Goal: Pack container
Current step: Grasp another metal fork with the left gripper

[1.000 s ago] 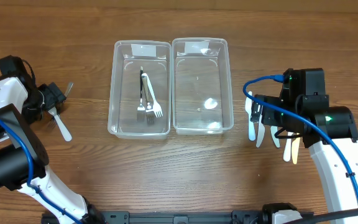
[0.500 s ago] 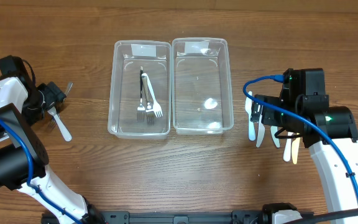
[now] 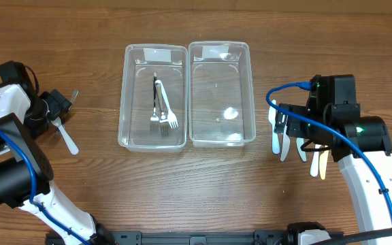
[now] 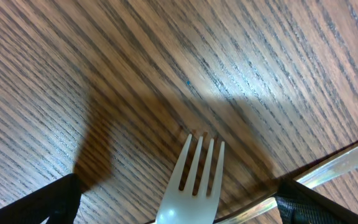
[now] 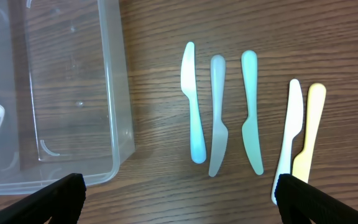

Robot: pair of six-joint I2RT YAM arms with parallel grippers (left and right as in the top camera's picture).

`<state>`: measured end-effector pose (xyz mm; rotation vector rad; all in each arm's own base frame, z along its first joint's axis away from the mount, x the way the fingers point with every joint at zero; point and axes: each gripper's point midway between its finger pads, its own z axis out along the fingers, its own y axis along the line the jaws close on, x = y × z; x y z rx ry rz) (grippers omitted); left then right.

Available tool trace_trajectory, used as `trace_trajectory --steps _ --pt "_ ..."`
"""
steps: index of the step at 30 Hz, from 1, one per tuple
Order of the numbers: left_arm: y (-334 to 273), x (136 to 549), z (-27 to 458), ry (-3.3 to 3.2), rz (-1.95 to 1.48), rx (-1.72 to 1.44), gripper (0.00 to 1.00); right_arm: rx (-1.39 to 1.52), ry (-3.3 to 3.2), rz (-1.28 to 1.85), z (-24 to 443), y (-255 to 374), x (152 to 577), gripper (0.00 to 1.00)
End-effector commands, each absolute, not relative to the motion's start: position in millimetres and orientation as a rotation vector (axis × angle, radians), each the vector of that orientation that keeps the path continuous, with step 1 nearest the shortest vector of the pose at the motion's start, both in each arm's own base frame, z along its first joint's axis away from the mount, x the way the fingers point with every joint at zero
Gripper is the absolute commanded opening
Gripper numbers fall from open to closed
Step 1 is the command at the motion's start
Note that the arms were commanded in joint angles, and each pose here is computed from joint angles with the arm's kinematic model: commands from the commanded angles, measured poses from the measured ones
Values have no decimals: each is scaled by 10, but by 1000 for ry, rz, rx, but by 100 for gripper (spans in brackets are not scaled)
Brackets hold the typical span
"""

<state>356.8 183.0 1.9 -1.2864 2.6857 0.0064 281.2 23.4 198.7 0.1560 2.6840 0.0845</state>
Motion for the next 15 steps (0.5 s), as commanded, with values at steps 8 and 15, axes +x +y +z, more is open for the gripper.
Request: trace_trajectory --steps 8,15 --pt "1871 3551 -166 2690 6 -1320 100 150 2654 90 2091 235 2860 100" --pt "1806 3384 -188 2744 20 -1375 99 150 2654 90 2092 235 2859 100"
